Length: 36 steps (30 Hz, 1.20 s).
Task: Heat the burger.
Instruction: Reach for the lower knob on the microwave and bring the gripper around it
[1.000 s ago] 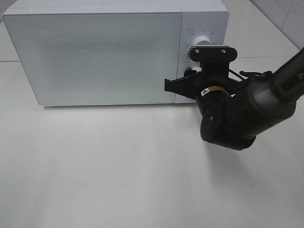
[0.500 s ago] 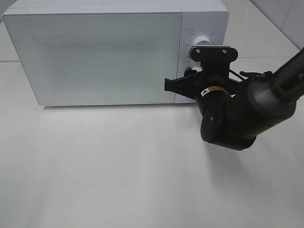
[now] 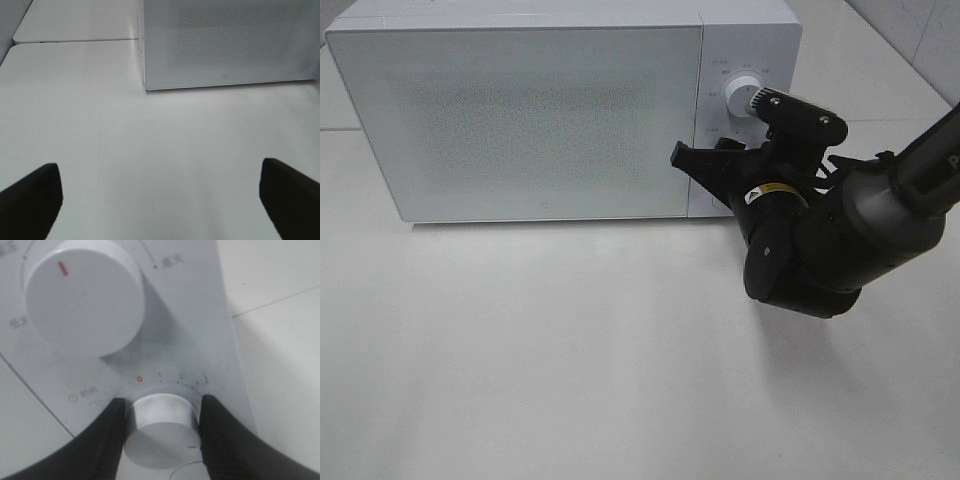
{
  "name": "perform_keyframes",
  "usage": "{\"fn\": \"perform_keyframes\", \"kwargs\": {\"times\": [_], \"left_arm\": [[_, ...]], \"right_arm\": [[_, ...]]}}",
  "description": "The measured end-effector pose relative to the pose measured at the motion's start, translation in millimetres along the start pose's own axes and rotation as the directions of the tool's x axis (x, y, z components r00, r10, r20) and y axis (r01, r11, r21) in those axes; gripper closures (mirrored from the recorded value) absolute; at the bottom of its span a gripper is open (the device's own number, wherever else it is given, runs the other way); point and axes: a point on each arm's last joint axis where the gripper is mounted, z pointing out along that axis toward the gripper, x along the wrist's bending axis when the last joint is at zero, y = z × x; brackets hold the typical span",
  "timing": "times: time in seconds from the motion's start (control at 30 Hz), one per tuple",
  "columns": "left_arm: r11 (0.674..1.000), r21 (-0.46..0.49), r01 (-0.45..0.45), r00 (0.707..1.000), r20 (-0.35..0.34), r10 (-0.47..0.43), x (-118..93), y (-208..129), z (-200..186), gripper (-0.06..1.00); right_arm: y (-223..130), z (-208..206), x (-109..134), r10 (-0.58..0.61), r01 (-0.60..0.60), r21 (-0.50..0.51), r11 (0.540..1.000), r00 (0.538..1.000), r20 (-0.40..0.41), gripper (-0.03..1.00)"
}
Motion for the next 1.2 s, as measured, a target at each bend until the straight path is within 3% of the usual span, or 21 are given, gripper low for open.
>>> {"fn": "perform_keyframes", "kwargs": {"times": [0.07, 0.13, 0.17, 0.23, 0.27, 0.3, 0.33, 0.4, 0.43, 0.47, 0.53, 0.57, 0.6, 0.63, 0.67, 0.73, 0.83, 0.9, 0.97, 1.0, 1.2], "left_arm": [[1.0, 0.0, 0.0, 1.0, 0.0, 0.0, 0.0, 0.0, 0.0, -0.05], [1.0, 0.0, 0.0, 1.0, 0.0, 0.0, 0.0, 0.0, 0.0, -0.05], [1.0, 0.0, 0.0, 1.0, 0.0, 0.0, 0.0, 0.0, 0.0, -0.05], [1.0, 0.0, 0.0, 1.0, 0.0, 0.0, 0.0, 0.0, 0.0, -0.05], [1.0, 0.0, 0.0, 1.0, 0.0, 0.0, 0.0, 0.0, 0.0, -0.05], [1.0, 0.0, 0.0, 1.0, 0.0, 0.0, 0.0, 0.0, 0.0, -0.05], [1.0, 0.0, 0.0, 1.0, 0.0, 0.0, 0.0, 0.0, 0.0, -0.05], [1.0, 0.0, 0.0, 1.0, 0.0, 0.0, 0.0, 0.0, 0.0, -0.05], [1.0, 0.0, 0.0, 1.0, 0.0, 0.0, 0.0, 0.0, 0.0, -0.05], [1.0, 0.0, 0.0, 1.0, 0.0, 0.0, 0.0, 0.0, 0.0, -0.05], [1.0, 0.0, 0.0, 1.0, 0.0, 0.0, 0.0, 0.0, 0.0, -0.05], [1.0, 0.0, 0.0, 1.0, 0.0, 0.0, 0.0, 0.0, 0.0, -0.05], [1.0, 0.0, 0.0, 1.0, 0.0, 0.0, 0.0, 0.0, 0.0, -0.05], [1.0, 0.0, 0.0, 1.0, 0.0, 0.0, 0.0, 0.0, 0.0, -0.05], [1.0, 0.0, 0.0, 1.0, 0.0, 0.0, 0.0, 0.0, 0.0, -0.05], [1.0, 0.0, 0.0, 1.0, 0.0, 0.0, 0.0, 0.0, 0.0, -0.05], [1.0, 0.0, 0.0, 1.0, 0.0, 0.0, 0.0, 0.0, 0.0, -0.05], [1.0, 0.0, 0.0, 1.0, 0.0, 0.0, 0.0, 0.0, 0.0, -0.05], [1.0, 0.0, 0.0, 1.0, 0.0, 0.0, 0.0, 0.0, 0.0, -0.05], [1.0, 0.0, 0.0, 1.0, 0.0, 0.0, 0.0, 0.0, 0.0, -0.05], [1.0, 0.0, 0.0, 1.0, 0.0, 0.0, 0.0, 0.0, 0.0, -0.05]], "right_arm": [[-0.2, -0.1, -0.3, 0.043, -0.043, 0.002, 0.999, 0.999, 0.001, 0.55], [-0.6, -0.4, -0.7, 0.208, -0.208, 0.003, 0.978, 0.978, 0.003, 0.54], [-0.6, -0.4, -0.7, 0.208, -0.208, 0.003, 0.978, 0.978, 0.003, 0.54], [-1.1, -0.8, -1.4, 0.422, -0.422, 0.007, 0.907, 0.907, 0.002, 0.54], [-1.1, -0.8, -1.4, 0.422, -0.422, 0.007, 0.907, 0.907, 0.002, 0.54], [-1.2, -1.0, -1.4, 0.461, -0.461, 0.009, 0.887, 0.887, 0.001, 0.54], [-1.6, -0.8, -2.7, 0.551, -0.551, 0.013, 0.834, 0.834, 0.001, 0.54], [-1.6, -0.8, -2.4, 0.586, -0.585, 0.016, 0.811, 0.811, -0.001, 0.54], [-1.9, -0.7, -2.9, 0.665, -0.665, 0.017, 0.747, 0.747, 0.001, 0.54], [-1.9, -0.7, -2.9, 0.665, -0.665, 0.017, 0.747, 0.747, 0.001, 0.54], [-2.2, -1.0, -3.2, 0.756, -0.756, 0.018, 0.655, 0.655, 0.003, 0.54], [-2.2, -1.0, -3.2, 0.756, -0.756, 0.018, 0.655, 0.655, 0.003, 0.54], [-2.1, -1.0, -3.2, 0.786, -0.786, 0.017, 0.618, 0.618, 0.003, 0.54], [-2.3, -0.9, -3.3, 0.836, -0.836, 0.017, 0.548, 0.548, 0.004, 0.54], [-2.3, -0.9, -3.3, 0.836, -0.836, 0.017, 0.548, 0.548, 0.004, 0.54], [-3.2, -0.8, -3.9, 0.894, -0.894, 0.016, 0.448, 0.448, 0.004, 0.54], [-3.3, -0.7, -4.0, 0.905, -0.905, 0.015, 0.425, 0.425, 0.0, 0.54], [-3.8, -0.5, -4.5, 0.947, -0.947, 0.015, 0.322, 0.322, -0.005, 0.54], [-3.8, -0.5, -4.5, 0.953, -0.953, 0.015, 0.302, 0.302, -0.005, 0.54], [-3.8, -0.5, -4.5, 0.966, -0.966, 0.016, 0.259, 0.259, -0.004, 0.54], [-3.9, -0.6, -4.2, 0.976, -0.976, 0.019, 0.216, 0.216, -0.003, 0.54]]}}
